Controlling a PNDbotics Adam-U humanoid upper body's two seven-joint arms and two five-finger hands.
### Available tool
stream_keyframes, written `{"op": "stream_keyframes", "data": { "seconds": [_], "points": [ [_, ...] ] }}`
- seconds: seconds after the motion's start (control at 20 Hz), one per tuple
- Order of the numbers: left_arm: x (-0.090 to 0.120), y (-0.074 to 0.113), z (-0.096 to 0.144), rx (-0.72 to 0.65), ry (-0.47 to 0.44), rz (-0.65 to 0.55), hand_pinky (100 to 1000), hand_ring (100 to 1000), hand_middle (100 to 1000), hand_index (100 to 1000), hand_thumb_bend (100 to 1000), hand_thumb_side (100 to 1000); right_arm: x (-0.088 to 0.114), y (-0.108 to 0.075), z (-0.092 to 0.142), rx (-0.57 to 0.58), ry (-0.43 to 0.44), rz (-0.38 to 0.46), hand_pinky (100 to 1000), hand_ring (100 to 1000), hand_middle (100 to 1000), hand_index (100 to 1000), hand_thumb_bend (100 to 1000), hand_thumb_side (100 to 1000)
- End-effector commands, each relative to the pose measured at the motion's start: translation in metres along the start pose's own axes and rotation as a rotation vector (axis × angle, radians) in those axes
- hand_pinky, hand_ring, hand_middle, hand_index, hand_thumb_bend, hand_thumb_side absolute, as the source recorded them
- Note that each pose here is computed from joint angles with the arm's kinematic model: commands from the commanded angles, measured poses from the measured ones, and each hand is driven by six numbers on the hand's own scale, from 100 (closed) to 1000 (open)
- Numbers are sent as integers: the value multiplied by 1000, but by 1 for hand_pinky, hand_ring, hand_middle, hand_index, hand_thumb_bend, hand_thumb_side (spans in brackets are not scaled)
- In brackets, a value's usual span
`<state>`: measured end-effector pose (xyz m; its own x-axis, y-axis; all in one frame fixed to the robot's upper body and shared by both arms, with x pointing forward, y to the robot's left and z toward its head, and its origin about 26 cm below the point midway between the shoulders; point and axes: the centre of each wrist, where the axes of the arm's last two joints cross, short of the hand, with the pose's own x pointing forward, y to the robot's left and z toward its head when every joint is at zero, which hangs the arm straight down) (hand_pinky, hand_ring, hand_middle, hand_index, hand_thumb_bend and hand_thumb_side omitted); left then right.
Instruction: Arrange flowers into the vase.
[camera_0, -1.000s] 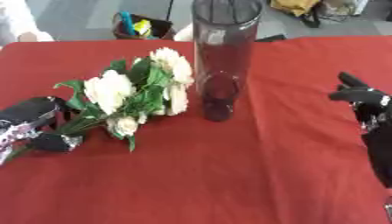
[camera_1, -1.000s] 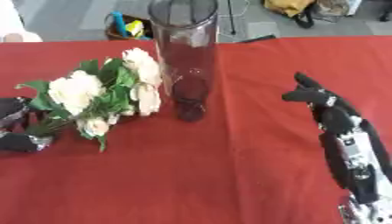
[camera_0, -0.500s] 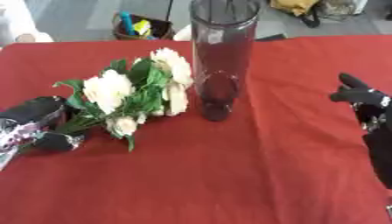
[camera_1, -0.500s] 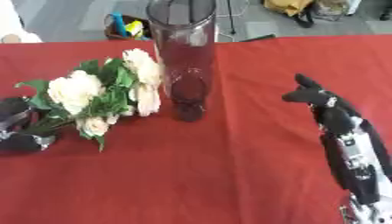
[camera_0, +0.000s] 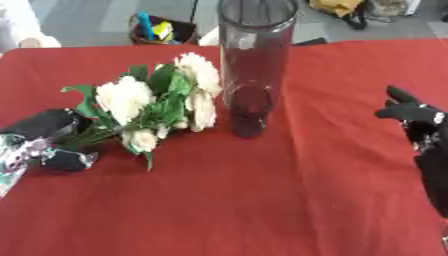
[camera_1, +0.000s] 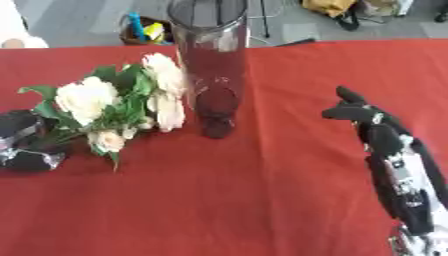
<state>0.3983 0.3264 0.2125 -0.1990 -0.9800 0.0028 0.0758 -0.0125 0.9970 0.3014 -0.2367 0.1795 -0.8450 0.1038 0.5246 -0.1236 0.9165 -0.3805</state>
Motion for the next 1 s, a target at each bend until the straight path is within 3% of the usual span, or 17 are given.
{"op": "stream_keyframes", "data": {
  "seconds": [0.05,0.3,0.5,0.75,0.9,1.0],
  "points": [
    [1,11,2,23,-6,25,292,403,547,738,106,432,6,-1,-4,9,-24,16,1000,1000,687,759,100,973],
    [5,16,2,17,-22,57,270,387,544,737,117,469,5,-1,-3,11,-19,17,1000,1000,686,757,100,973],
    [6,18,2,13,-21,60,116,265,463,677,100,435,5,0,-3,14,-15,16,1000,1000,685,756,100,972],
    [8,19,1,11,-19,61,100,200,396,617,100,419,5,0,-3,15,-13,16,1000,1000,685,755,100,972],
    [7,17,-1,6,-6,50,100,110,310,524,100,381,5,0,-3,15,-14,16,1000,1000,684,755,100,972],
    [6,16,-2,8,4,36,100,100,258,470,100,363,5,0,-3,16,-15,16,1000,1000,684,755,100,972]
  ]
}}
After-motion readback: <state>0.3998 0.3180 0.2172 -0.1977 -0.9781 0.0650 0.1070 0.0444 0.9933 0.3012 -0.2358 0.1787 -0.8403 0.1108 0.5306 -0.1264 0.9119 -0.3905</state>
